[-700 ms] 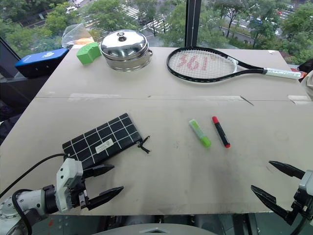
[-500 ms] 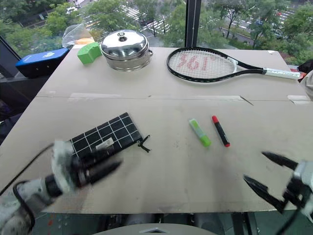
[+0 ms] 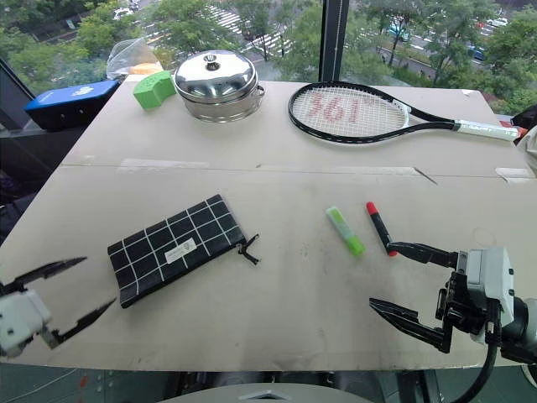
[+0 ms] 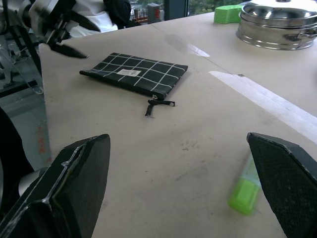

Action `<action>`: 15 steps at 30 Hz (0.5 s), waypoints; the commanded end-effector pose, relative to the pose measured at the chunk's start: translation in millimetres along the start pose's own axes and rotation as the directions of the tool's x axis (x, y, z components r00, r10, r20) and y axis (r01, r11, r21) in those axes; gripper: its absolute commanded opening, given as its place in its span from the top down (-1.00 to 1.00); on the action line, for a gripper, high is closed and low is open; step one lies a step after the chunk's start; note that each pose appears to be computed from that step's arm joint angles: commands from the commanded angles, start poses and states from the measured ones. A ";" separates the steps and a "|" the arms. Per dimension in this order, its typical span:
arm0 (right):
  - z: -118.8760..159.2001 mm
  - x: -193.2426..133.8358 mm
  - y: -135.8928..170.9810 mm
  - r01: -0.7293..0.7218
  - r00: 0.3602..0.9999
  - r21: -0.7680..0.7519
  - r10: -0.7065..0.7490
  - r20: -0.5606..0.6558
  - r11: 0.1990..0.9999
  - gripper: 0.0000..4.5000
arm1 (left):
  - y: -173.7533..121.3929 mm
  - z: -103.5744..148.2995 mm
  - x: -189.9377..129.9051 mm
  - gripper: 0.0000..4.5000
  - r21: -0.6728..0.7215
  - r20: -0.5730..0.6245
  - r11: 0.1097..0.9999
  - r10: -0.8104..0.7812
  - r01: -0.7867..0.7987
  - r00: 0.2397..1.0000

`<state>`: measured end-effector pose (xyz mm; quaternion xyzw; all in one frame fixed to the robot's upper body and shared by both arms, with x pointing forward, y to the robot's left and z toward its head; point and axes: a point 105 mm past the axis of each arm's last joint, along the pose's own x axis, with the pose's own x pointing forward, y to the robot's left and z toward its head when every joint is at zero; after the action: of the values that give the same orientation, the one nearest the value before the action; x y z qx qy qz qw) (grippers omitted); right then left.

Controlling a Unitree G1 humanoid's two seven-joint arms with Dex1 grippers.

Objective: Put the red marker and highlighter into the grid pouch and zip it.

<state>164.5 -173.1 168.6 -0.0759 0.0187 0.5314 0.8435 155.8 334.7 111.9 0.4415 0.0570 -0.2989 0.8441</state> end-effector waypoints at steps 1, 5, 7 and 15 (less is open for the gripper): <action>6.6 1.5 2.1 -0.021 1.000 -0.030 0.021 0.005 0.999 -0.99 | -9.5 -2.0 -5.4 -1.00 0.170 0.009 0.985 0.015 -0.016 1.000; 10.6 0.9 3.1 -0.045 0.999 -0.033 0.045 -0.006 0.998 -0.99 | -26.2 -12.5 2.0 -1.00 0.225 -0.008 0.974 0.010 -0.008 1.000; 10.6 -0.3 5.8 -0.072 0.997 -0.028 0.071 -0.016 0.997 -0.99 | -30.9 -11.6 8.9 -1.00 0.252 0.006 0.968 0.003 -0.004 1.000; 11.5 10.0 20.9 -0.226 0.974 -0.079 0.224 -0.039 0.971 -0.99 | -25.6 -21.9 43.5 -1.00 0.294 -0.012 0.955 0.034 -0.029 0.999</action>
<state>154.8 -163.1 170.2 -0.0939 0.0369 0.5953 0.7971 177.2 318.9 78.9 0.5640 -0.0179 -0.2786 0.7771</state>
